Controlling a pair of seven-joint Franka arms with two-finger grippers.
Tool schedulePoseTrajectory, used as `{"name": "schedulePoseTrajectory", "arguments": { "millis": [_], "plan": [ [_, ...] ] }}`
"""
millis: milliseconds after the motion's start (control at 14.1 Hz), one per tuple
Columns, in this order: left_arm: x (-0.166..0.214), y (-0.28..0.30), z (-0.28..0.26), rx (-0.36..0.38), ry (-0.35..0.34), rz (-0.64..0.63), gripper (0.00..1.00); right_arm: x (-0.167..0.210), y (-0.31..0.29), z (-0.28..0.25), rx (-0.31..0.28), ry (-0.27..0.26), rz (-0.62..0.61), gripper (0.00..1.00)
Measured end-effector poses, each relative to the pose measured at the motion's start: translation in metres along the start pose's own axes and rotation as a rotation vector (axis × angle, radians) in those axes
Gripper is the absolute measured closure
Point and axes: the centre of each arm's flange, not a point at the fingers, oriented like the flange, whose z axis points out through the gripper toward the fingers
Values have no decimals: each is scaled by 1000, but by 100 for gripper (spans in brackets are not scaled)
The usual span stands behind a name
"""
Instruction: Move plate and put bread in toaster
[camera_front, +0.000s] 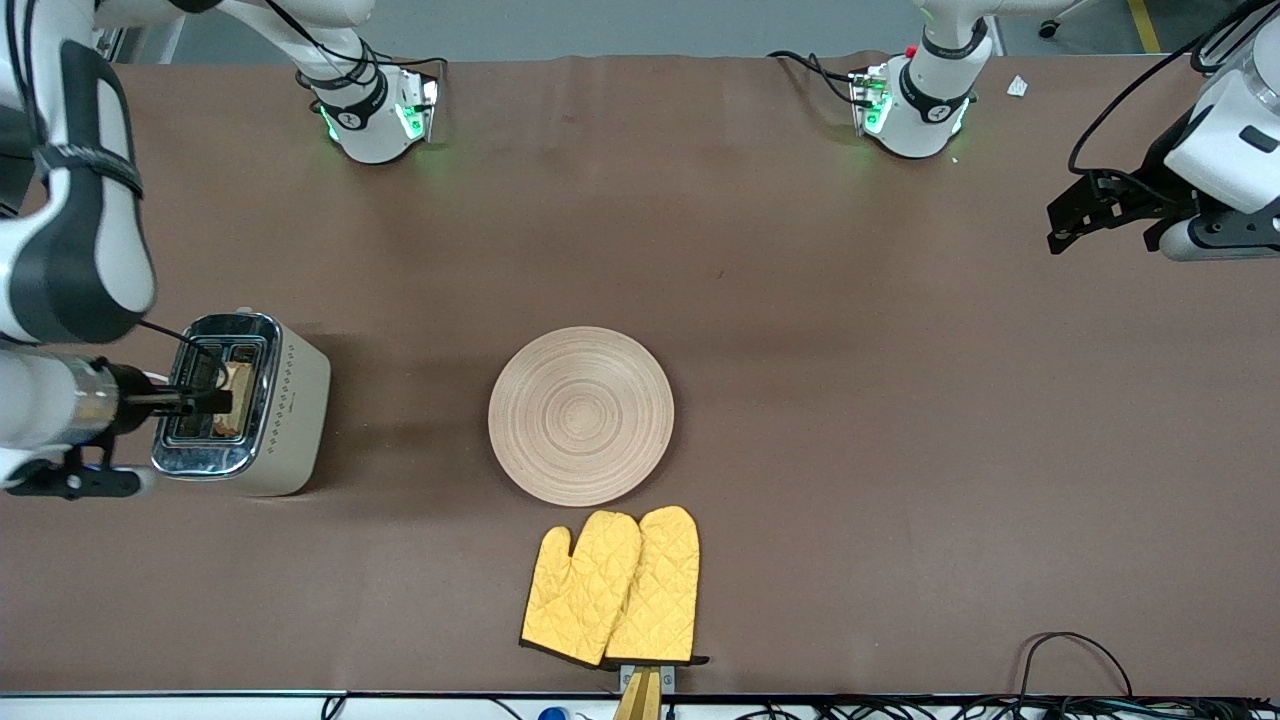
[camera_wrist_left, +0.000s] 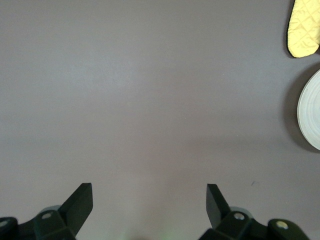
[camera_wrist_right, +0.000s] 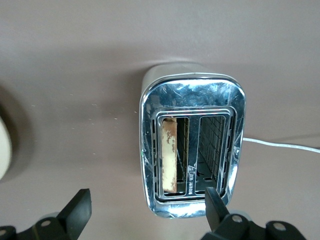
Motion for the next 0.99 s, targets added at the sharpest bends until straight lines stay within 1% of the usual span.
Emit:
{"name": "schedulePoseTrajectory", "arguments": {
  "millis": [71, 283, 496, 780, 992],
  "plan": [
    [0, 0, 0, 0, 0, 0, 0, -10, 1, -10, 9, 29, -11, 0],
    [0, 0, 0, 0, 1, 0, 0, -43, 20, -30, 63, 100, -37, 0],
    [0, -1, -1, 0, 2, -1, 0, -81, 44, -48, 72, 146, -39, 0],
    [0, -1, -2, -1, 4, -2, 0, -138, 36, -78, 75, 205, -54, 0],
    [0, -2, -3, -1, 5, -4, 0, -174, 34, -83, 83, 241, -60, 0]
  ]
}}
